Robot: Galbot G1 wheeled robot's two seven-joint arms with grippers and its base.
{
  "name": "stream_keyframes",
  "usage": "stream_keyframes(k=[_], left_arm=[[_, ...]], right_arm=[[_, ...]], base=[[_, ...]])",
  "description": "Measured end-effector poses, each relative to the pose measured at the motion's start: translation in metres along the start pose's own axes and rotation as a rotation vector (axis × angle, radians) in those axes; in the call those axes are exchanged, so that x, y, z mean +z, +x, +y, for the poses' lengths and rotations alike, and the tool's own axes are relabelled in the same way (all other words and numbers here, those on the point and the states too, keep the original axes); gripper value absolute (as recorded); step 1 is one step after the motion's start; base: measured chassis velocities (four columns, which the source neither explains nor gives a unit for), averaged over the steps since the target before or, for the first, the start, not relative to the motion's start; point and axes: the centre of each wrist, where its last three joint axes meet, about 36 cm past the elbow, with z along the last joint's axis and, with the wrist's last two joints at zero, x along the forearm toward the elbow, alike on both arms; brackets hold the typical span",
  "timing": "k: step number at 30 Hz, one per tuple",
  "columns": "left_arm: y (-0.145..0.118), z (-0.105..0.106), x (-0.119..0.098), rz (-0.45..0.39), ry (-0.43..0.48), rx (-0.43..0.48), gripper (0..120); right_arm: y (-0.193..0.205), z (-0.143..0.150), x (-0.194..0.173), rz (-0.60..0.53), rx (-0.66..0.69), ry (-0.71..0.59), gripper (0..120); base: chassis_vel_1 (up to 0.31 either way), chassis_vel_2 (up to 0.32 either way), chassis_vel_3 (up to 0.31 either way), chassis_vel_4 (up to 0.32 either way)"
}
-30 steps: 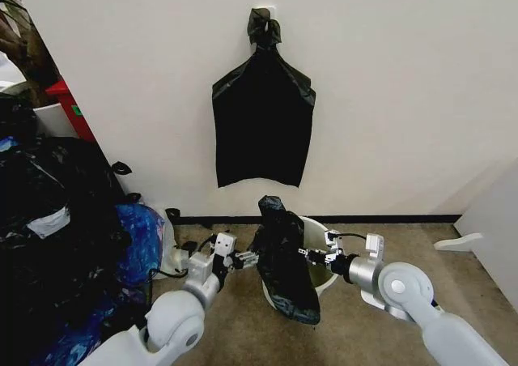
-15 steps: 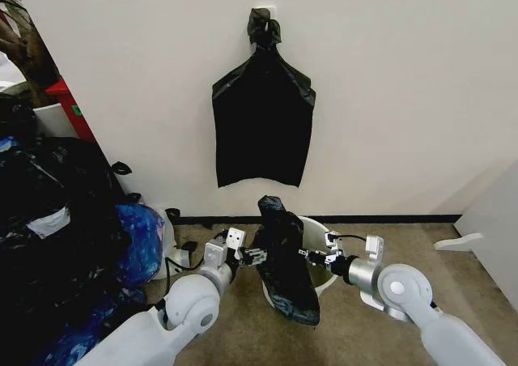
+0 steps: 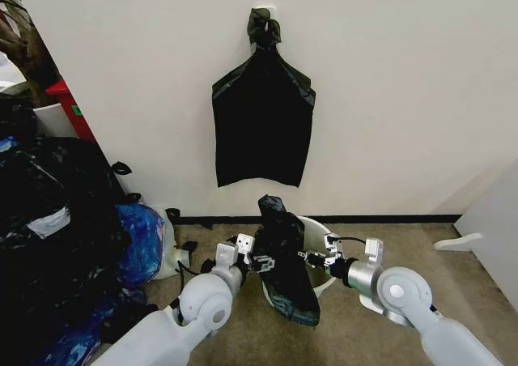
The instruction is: Place the garbage bag over the trash bin.
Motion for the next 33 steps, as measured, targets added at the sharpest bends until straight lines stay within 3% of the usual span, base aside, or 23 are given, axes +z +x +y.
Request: stream_keyframes(k=[17, 21, 33], left_arm=[[-0.035, -0.011, 0.007, 0.062, 0.037, -0.046, 99], [-0.037, -0.013, 0.011, 0.068, 0.045, -0.047, 90], [-0.036, -0.016, 0.024, 0.103, 0.068, -0.066, 43]], right_arm=[[0.000, 0.000, 0.001, -0.001, 0.002, -0.004, 0], [0.002, -0.001, 0.000, -0.001, 0.005, -0.003, 0], [0.003, 0.003, -0.005, -0.005, -0.004, 0.005, 0]], base=[[0.000, 0.000, 0.000, 0.000], [0.000, 0.000, 0.000, 0.000], [0.000, 0.000, 0.000, 0.000]])
